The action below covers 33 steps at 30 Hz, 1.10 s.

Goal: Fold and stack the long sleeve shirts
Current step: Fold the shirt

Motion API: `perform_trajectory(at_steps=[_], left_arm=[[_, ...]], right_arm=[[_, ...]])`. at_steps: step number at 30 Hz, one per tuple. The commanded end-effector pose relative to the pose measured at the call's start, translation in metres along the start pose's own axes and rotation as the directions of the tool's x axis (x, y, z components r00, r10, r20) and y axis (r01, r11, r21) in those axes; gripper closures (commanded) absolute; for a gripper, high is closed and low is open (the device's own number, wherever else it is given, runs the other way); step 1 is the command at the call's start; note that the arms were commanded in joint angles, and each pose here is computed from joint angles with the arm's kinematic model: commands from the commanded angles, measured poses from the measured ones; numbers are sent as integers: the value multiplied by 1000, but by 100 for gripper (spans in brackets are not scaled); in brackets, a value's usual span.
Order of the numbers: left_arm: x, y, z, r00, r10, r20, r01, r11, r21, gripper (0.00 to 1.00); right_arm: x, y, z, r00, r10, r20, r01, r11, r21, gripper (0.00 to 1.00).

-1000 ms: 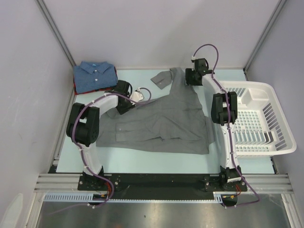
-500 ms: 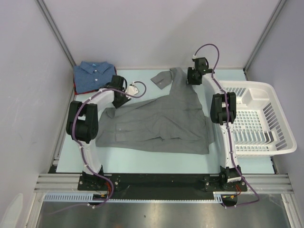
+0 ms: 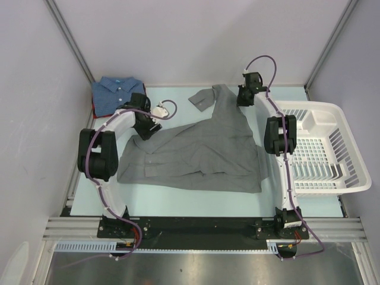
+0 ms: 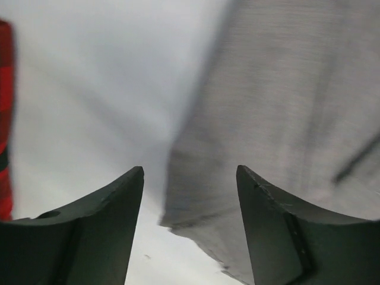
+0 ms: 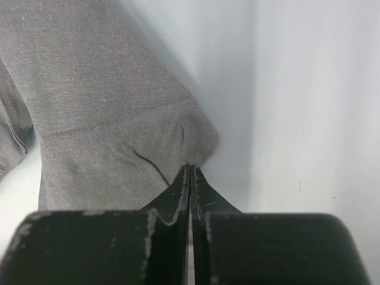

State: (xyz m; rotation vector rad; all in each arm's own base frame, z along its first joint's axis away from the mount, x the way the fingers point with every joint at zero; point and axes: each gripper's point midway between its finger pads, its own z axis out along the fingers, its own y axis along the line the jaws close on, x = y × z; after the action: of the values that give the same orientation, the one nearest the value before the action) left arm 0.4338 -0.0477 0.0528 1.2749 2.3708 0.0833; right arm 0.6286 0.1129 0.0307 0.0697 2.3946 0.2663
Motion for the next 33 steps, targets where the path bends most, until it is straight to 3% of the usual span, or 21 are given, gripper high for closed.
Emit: perform_trajectory(at_steps=[1, 12, 18, 22, 27, 30, 33], left_arm=[[-21, -54, -28, 991, 82, 101, -94, 988, 119, 27], [7, -96, -1, 995, 96, -12, -91, 968, 234, 21], [4, -82, -2, 995, 99, -3, -97, 984, 152, 43], [-2, -69, -7, 994, 109, 4, -109, 988, 106, 68], [-5, -50, -9, 994, 111, -13, -110, 993, 48, 90], [-6, -36, -12, 994, 108, -17, -108, 994, 13, 100], [-9, -13, -18, 995, 102, -9, -102, 994, -36, 100]], right_arm=[[-38, 16, -32, 994, -36, 105, 38, 999, -18, 100], [-44, 26, -38, 989, -56, 136, 60, 998, -21, 100], [-53, 32, -53, 985, -57, 163, 64, 997, -33, 100], [-55, 36, -59, 982, -67, 175, 75, 996, -40, 100], [-54, 37, -64, 981, -70, 180, 80, 996, -48, 100], [-54, 40, -69, 980, -76, 184, 88, 994, -59, 100], [-56, 46, -76, 979, -80, 188, 98, 992, -85, 100]])
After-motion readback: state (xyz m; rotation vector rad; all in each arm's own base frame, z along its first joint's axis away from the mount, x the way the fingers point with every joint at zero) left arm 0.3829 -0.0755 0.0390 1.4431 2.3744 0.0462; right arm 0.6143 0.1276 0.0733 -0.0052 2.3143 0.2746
